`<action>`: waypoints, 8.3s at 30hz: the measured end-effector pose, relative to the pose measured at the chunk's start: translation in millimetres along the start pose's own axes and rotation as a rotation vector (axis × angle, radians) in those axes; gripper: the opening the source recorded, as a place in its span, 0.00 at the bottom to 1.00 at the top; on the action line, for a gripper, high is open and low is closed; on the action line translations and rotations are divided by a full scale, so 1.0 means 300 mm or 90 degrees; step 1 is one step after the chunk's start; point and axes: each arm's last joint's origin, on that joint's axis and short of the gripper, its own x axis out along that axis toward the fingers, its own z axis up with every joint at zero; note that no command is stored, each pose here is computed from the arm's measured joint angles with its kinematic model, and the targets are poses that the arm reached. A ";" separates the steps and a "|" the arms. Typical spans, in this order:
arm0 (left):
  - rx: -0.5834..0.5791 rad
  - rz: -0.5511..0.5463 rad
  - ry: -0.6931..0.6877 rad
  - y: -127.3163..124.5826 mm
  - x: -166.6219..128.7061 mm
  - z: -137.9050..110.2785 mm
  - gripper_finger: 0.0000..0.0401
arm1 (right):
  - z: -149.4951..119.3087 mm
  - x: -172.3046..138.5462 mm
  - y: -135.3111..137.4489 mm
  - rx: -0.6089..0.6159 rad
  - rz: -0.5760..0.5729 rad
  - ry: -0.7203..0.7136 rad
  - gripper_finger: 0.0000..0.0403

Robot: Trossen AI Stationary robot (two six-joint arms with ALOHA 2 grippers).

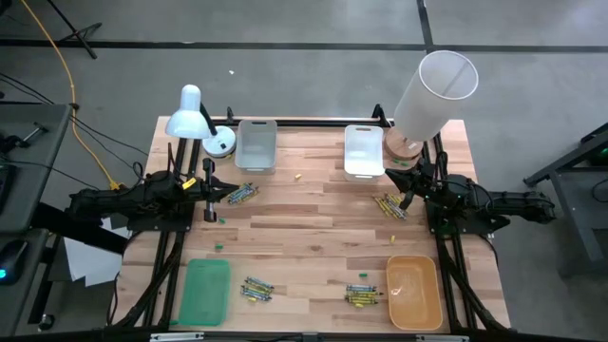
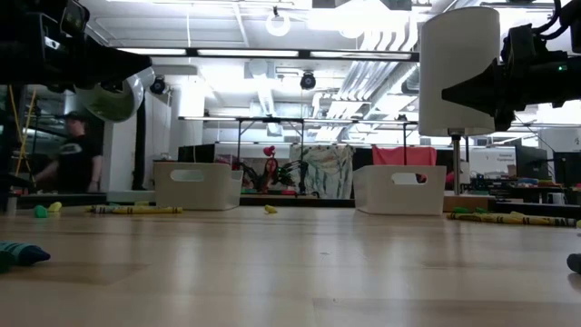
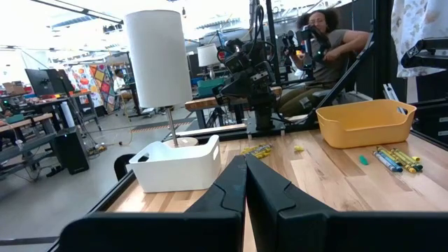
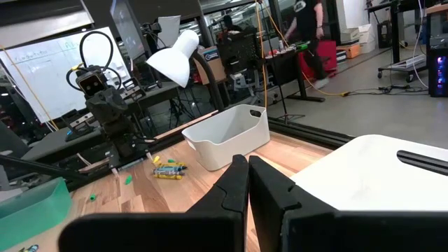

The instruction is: Sort crayons

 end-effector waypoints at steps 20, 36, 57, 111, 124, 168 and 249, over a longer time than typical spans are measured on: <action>0.000 0.000 0.000 0.000 0.000 0.000 0.00 | 0.000 0.000 0.000 0.000 0.000 0.000 0.02; 0.000 0.000 0.000 0.000 0.000 0.000 0.00 | 0.000 0.000 0.000 0.000 0.000 0.000 0.02; 0.000 0.000 0.000 0.000 0.000 0.000 0.00 | 0.000 0.000 0.000 0.000 0.000 0.000 0.02; 0.000 0.000 0.000 0.000 0.000 0.000 0.00 | 0.128 0.159 0.216 0.085 -0.086 0.560 0.34; 0.000 0.000 0.000 0.000 0.000 0.000 0.00 | -0.067 0.293 0.249 0.158 -0.425 0.765 0.35; 0.000 0.000 0.000 0.000 0.000 0.000 0.00 | -0.190 0.394 0.105 0.204 -0.501 0.935 0.35; 0.000 0.000 0.000 0.000 0.000 0.000 0.00 | -0.054 1.455 0.209 0.013 -0.012 0.387 0.16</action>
